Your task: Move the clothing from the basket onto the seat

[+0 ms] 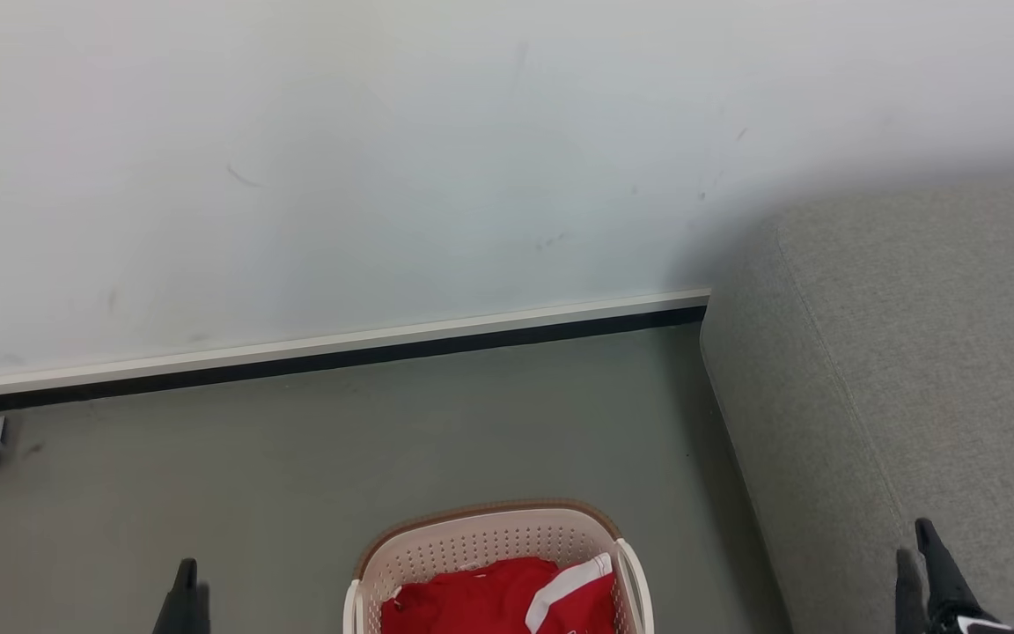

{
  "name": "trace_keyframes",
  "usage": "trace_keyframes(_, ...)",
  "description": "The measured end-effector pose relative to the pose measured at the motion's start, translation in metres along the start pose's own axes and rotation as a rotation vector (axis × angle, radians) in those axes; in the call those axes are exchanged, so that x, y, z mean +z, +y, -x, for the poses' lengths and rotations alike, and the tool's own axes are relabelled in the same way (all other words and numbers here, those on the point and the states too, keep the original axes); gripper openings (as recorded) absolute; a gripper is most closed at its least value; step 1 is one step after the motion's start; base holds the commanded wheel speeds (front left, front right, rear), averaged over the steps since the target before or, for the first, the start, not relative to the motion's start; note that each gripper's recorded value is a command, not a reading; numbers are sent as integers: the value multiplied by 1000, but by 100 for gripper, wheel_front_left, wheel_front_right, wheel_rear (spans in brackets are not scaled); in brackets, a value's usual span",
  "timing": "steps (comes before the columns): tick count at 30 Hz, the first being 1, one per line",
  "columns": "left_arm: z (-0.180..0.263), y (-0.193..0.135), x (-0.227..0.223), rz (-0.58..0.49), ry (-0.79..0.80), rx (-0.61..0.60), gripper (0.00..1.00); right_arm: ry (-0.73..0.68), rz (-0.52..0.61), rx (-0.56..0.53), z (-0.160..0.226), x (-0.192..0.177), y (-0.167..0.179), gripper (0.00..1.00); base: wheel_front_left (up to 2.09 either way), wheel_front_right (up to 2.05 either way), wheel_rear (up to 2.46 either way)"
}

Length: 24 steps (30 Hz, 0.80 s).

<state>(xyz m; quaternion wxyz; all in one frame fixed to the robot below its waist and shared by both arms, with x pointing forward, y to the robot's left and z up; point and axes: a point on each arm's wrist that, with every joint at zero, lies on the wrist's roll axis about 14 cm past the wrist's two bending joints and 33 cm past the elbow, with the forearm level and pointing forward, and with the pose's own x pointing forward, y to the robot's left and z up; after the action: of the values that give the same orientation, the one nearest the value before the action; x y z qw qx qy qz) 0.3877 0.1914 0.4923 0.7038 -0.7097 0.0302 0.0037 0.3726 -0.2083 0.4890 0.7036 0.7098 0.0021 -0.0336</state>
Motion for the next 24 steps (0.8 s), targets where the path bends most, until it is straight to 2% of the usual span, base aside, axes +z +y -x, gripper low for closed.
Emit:
trace_keyframes(3,5,10,-2,5,-1,30,100,-3,-3,-29,5,-1,-10,100,0,0,0)
trace_keyframes(12,9,14,-3,-30,-25,42,100,-7,12,-15,5,-7,-5,100,0,0,0)
trace_keyframes(24,14,12,-2,-153,-48,50,100,-11,113,-11,7,-12,-4,100,0,0,0)
